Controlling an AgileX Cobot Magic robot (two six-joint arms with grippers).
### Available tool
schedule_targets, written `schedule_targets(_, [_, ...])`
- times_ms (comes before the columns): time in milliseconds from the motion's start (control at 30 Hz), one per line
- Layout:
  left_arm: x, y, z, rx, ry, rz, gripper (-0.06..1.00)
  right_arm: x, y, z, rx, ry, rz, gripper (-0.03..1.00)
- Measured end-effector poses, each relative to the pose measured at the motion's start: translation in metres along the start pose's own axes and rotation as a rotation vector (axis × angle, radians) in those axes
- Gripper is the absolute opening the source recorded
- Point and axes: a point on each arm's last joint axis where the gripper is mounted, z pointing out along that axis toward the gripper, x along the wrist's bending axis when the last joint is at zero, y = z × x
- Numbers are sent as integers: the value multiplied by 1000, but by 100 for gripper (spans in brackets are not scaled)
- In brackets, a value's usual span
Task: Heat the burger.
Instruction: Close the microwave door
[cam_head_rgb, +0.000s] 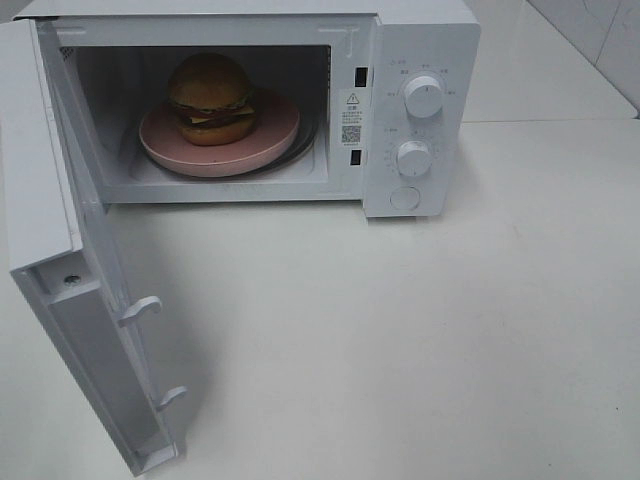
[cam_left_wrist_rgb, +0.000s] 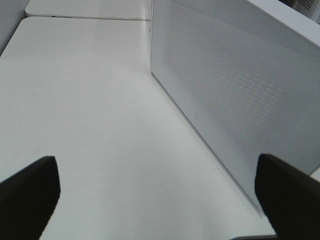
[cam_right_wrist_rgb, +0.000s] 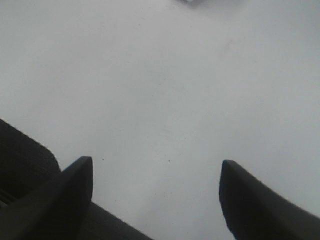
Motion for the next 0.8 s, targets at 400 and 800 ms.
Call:
schedule_targets(400, [0,0,0,0,0,0,98,-10,-43,-5,-58,-144,278,68])
schedule_targets(800, [0,0,0,0,0,0,98,-5,-64,-33,-264,-257,419,68])
